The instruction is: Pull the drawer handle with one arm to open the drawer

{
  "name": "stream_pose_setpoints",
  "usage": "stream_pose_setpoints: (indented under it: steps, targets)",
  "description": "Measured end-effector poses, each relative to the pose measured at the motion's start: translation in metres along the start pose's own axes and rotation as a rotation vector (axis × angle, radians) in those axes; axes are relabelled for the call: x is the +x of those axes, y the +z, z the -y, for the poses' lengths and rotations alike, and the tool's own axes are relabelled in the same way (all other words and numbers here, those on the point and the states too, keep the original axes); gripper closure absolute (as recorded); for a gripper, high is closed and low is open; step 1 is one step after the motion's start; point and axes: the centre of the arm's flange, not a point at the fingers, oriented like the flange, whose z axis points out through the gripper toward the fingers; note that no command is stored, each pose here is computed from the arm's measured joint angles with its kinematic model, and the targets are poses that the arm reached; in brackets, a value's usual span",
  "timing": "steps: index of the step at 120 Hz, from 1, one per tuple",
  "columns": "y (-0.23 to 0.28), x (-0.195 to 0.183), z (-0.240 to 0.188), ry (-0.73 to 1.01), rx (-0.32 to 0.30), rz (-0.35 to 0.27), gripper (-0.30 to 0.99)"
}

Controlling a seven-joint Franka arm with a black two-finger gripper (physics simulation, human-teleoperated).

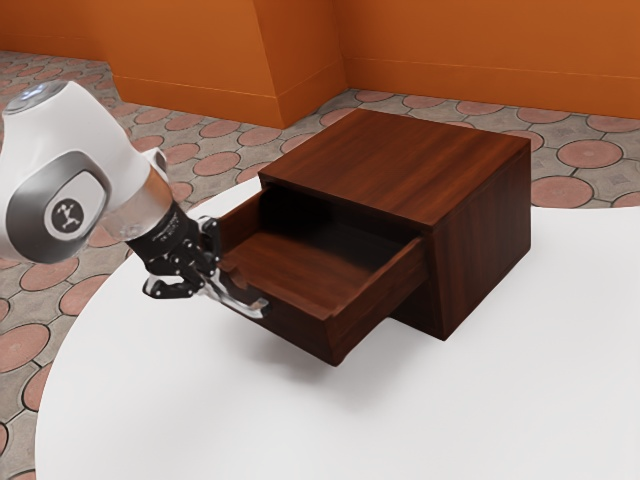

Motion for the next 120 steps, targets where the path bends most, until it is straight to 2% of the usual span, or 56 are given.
stream_pose_setpoints:
  steps: [12, 29, 40, 48, 56, 64, 69, 76, 90, 95, 103, 120]
  targets:
    - [-0.005, 0.000, 0.003, -0.001, -0.010, -0.003, 0.76]
    - [-0.010, -0.002, 0.002, 0.012, -0.023, -0.014, 0.43]
    - [-0.037, -0.013, 0.007, 0.037, -0.071, -0.017, 0.27]
    - [-0.070, -0.037, 0.012, 0.082, -0.121, -0.019, 0.20]
    - [-0.124, -0.078, 0.002, 0.161, -0.195, -0.025, 0.14]
    - [-0.196, -0.128, -0.017, 0.253, -0.299, -0.006, 0.10]
    - [-0.225, -0.152, -0.024, 0.292, -0.315, 0.019, 0.08]
    - [-0.231, -0.175, -0.023, 0.330, -0.267, 0.049, 0.06]
    - [-0.184, -0.205, -0.016, 0.377, -0.077, 0.077, 0.03]
    - [-0.163, -0.203, -0.017, 0.367, -0.013, 0.074, 0.03]
    - [-0.138, -0.177, -0.024, 0.313, 0.062, 0.063, 0.02]
    - [-0.108, -0.169, -0.022, 0.245, 0.156, 0.051, 0.01]
